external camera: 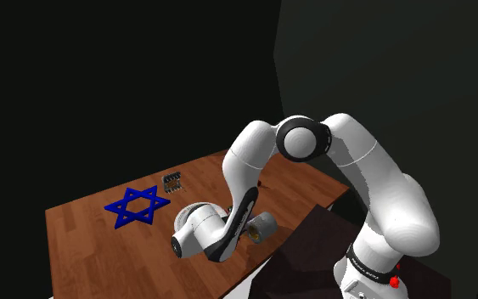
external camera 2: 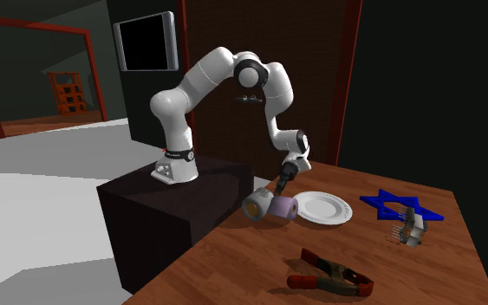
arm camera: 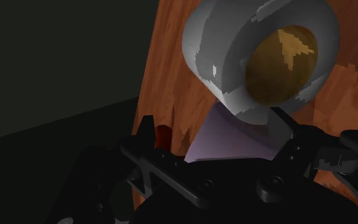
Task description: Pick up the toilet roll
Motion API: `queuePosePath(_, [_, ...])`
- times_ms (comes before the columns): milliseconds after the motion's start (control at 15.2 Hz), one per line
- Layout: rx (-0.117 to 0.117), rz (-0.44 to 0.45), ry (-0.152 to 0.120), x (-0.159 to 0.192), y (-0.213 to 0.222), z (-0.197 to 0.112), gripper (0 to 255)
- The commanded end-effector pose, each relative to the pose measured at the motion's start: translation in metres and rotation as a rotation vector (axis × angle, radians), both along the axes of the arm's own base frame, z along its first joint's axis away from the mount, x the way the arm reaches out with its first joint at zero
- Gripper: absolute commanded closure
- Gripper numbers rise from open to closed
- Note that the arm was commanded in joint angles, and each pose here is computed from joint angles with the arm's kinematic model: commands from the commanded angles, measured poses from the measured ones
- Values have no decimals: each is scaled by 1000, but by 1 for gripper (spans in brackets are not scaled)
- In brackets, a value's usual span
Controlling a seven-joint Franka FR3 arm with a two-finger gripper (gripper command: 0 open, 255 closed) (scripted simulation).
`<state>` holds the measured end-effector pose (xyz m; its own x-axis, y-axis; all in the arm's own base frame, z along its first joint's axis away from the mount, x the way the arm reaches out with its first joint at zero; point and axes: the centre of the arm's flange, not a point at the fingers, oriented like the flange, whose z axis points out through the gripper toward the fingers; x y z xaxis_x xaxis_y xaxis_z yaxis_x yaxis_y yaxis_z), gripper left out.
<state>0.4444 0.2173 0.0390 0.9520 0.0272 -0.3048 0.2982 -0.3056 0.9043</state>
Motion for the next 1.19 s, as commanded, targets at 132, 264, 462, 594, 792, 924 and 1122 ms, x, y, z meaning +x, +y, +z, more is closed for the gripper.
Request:
queuePosePath(132, [-2, 0, 0, 1, -1, -25, 0])
queuePosePath(264, [-2, 0, 0, 1, -1, -25, 0])
queuePosePath(462, [-2, 0, 0, 1, -1, -25, 255])
queuePosePath(594, [-2, 0, 0, 1, -1, -24, 255])
queuePosePath(792, [-2, 0, 0, 0, 0, -25, 255])
queuePosePath(924, [-2, 0, 0, 1, -1, -25, 255])
queuePosePath(1122, [-2, 0, 0, 1, -1, -9, 255])
